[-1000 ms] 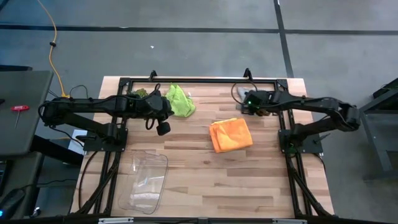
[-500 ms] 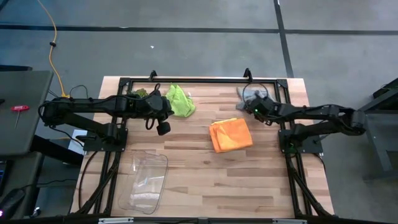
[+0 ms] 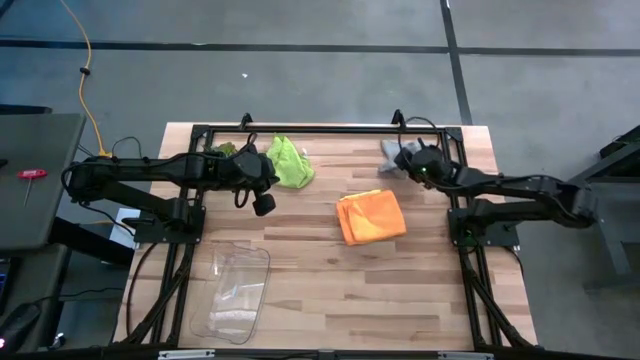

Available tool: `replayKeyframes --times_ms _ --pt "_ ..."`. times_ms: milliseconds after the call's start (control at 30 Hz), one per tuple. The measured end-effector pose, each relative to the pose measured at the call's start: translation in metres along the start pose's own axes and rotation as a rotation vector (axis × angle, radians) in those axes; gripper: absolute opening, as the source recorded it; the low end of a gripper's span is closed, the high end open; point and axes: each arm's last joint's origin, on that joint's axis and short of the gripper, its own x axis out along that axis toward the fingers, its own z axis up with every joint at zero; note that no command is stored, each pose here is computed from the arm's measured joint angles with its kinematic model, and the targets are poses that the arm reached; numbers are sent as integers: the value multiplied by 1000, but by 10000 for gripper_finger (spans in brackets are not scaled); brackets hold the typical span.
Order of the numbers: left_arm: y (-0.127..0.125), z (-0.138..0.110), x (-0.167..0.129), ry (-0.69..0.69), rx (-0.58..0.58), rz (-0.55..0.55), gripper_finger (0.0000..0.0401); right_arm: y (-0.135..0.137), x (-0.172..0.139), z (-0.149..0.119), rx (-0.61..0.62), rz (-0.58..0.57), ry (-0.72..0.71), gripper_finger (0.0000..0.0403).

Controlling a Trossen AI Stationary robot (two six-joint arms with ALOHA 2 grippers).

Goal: Fold microfiber towels
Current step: Fold the light blue towel

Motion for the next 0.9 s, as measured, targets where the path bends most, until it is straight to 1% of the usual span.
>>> replayKeyframes --times_ms 100,167,400,467,533,633,767,833,900 --pt "0 0 0 -1 0 3 0 8 -1 2 -86 81 4 228" --pt "0 0 0 -1 0 4 0 11 -1 2 -119 121 21 228" --pt "0 1 0 -12 -3 12 0 12 -1 -1 -172 150 94 228" --pt "0 5 1 -54 -22 22 0 10 -1 -1 -180 140 101 228" --pt "-2 12 4 -111 -65 12 0 8 -1 -2 -173 120 112 228" --pt "-5 21 8 -180 -113 -19 0 10 -3 -6 -186 148 166 228" --pt "-9 23 18 -177 -113 -37 0 13 -12 -14 -213 194 209 228" --pt "-10 22 21 -161 -108 -40 0 10 -17 -16 -209 166 217 228" --pt "-10 22 21 -154 -105 -40 0 3 -21 -19 -210 93 205 228"
